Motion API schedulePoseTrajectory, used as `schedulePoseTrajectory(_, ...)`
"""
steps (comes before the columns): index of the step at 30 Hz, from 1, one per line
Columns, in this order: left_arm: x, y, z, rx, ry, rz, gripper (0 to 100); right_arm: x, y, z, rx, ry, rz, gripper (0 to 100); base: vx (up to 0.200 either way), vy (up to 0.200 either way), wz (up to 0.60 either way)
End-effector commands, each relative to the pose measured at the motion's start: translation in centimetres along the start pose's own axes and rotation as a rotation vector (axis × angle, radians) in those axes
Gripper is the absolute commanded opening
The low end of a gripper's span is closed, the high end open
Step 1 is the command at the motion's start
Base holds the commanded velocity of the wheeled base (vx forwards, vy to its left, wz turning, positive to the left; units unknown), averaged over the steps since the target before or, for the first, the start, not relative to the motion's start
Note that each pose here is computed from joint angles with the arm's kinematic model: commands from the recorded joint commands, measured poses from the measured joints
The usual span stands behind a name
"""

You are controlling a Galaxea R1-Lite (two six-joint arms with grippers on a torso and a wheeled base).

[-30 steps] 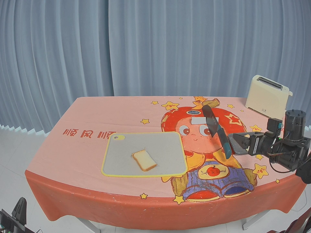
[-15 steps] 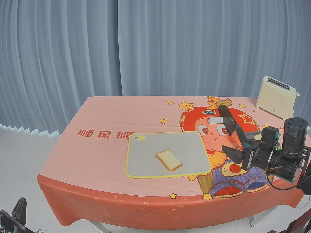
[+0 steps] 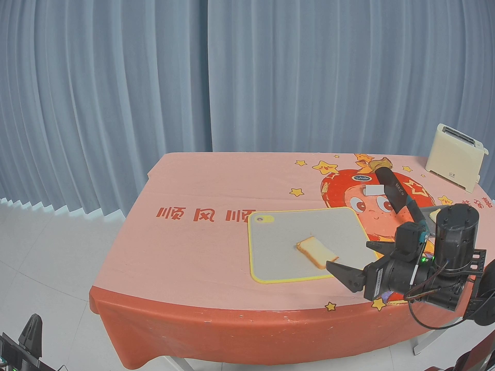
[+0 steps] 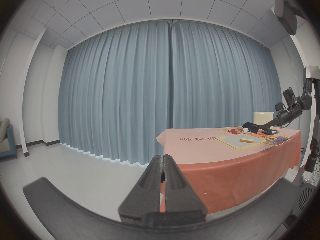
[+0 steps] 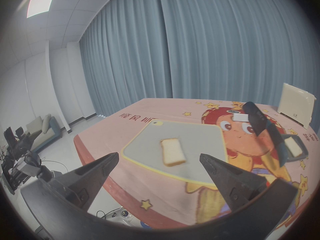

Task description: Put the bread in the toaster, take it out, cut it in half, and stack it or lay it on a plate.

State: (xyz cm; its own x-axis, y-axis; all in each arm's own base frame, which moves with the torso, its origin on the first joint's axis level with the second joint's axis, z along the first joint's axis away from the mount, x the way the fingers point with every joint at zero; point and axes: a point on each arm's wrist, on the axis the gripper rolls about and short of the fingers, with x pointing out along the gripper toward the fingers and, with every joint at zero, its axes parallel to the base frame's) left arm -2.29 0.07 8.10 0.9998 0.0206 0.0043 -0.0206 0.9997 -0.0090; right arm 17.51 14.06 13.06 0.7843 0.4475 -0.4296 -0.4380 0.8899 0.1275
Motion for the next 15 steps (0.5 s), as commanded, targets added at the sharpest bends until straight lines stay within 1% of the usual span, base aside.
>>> schedulePoseTrajectory(1,0.1,0.0,-0.5,0.0,0.017,0.001,0,1.7,0.8,-0.9,-0.02,0.058,0.004,100,0.0,0.0,0.0)
schedulePoseTrajectory(3,0.1,0.0,-0.5,0.0,0.017,0.001,0,3.0,1.0,-1.0,-0.032,0.087,-0.006,100,0.0,0.0,0.0)
schedulePoseTrajectory(6,0.1,0.0,-0.5,0.0,0.017,0.001,0,3.7,1.2,-1.0,-0.036,0.096,-0.006,100,0.0,0.0,0.0)
schedulePoseTrajectory(7,0.1,0.0,-0.5,0.0,0.017,-0.001,0,4.7,1.2,-0.9,-0.037,0.104,-0.016,100,0.0,0.0,0.0)
schedulePoseTrajectory(9,0.1,0.0,-0.5,0.0,0.017,-0.001,0,5.2,1.1,-0.7,-0.038,0.109,-0.023,100,0.0,0.0,0.0)
schedulePoseTrajectory(12,0.1,0.0,-0.5,0.0,0.017,0.001,0,5.5,1.0,-0.6,-0.065,0.139,-0.034,100,0.0,0.0,0.0)
schedulePoseTrajectory(15,0.1,0.0,-0.5,0.0,0.017,-0.001,0,5.8,1.1,-0.3,-0.073,0.148,-0.035,100,0.0,0.0,0.0)
